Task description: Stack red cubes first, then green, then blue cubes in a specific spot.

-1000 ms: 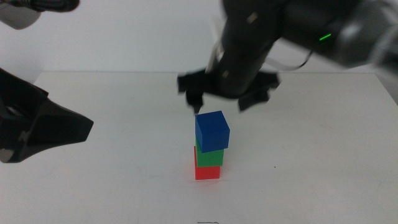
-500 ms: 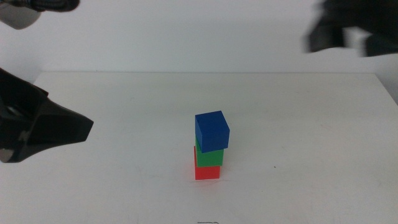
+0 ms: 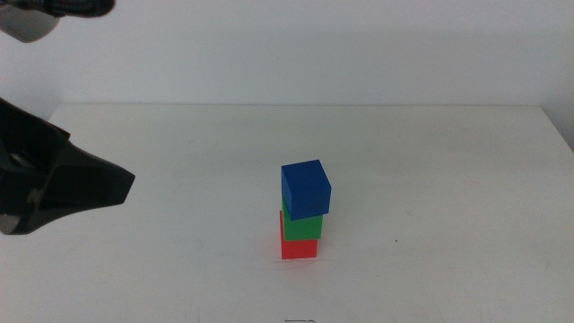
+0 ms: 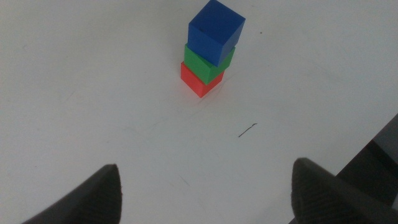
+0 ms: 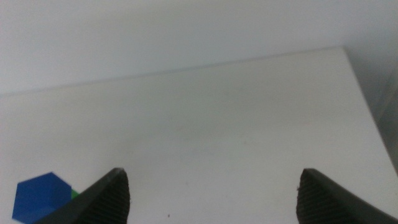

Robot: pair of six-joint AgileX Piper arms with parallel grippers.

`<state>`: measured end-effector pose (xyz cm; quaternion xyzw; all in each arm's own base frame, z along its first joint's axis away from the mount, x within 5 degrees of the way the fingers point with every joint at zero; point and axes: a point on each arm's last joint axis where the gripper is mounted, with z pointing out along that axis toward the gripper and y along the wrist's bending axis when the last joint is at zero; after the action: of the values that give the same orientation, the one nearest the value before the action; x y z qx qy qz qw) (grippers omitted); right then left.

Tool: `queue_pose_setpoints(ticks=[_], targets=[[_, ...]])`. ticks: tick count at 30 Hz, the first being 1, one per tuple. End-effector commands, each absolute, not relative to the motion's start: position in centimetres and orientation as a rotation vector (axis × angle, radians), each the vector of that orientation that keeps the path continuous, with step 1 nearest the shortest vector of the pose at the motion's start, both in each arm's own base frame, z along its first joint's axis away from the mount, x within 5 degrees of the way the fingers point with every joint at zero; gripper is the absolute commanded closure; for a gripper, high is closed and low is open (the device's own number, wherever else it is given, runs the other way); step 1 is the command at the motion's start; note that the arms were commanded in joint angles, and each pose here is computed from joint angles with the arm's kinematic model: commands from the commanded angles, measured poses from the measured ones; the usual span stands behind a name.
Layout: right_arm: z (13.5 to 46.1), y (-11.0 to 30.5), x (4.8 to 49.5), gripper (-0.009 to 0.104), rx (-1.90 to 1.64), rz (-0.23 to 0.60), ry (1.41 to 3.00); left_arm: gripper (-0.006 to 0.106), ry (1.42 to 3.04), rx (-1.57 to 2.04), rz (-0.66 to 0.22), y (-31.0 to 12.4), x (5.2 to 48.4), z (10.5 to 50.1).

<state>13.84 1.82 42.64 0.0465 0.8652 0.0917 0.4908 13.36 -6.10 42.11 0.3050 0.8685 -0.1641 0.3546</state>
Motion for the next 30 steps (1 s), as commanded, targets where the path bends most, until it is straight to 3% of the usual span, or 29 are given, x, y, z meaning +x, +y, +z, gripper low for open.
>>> queue_pose_setpoints(ticks=[1, 9, 11, 14, 17, 18, 24, 30], targets=[[43.8, 1.5, 13.6, 0.024, 0.111, 0.224, 1.961, 0.007, 2.244, 0.81, -0.485, -6.3, 12.5, 42.8], [43.7, 1.5, 13.5, 0.024, 0.113, 0.222, 1.963, 0.007, 2.244, 0.81, -0.485, -6.3, 12.5, 42.8], [43.7, 1.5, 13.5, 0.024, 0.113, 0.222, 1.963, 0.007, 2.249, 0.804, -0.433, -6.1, 12.7, 42.7], [43.7, 1.5, 13.5, 0.024, 0.114, 0.222, 1.963, 0.007, 2.176, 0.724, -0.26, -4.9, 12.6, 43.1], [43.7, 1.4, 13.5, 0.024, 0.113, 0.219, 1.963, 0.007, 1.925, 0.475, -0.054, -3.0, 11.9, 43.8], [43.7, 1.4, 13.5, 0.024, 0.113, 0.218, 1.964, 0.007, 1.861, 0.412, -0.036, -2.6, 11.5, 43.8], [43.7, 1.4, 13.5, 0.024, 0.113, 0.218, 1.964, 0.007, 1.589, 0.238, 0.004, -1.4, 9.3, 42.7], [43.7, 1.4, 13.5, 0.024, 0.113, 0.218, 1.964, 0.007, 1.566, 0.226, -0.008, -1.2, 8.1, 41.1]])
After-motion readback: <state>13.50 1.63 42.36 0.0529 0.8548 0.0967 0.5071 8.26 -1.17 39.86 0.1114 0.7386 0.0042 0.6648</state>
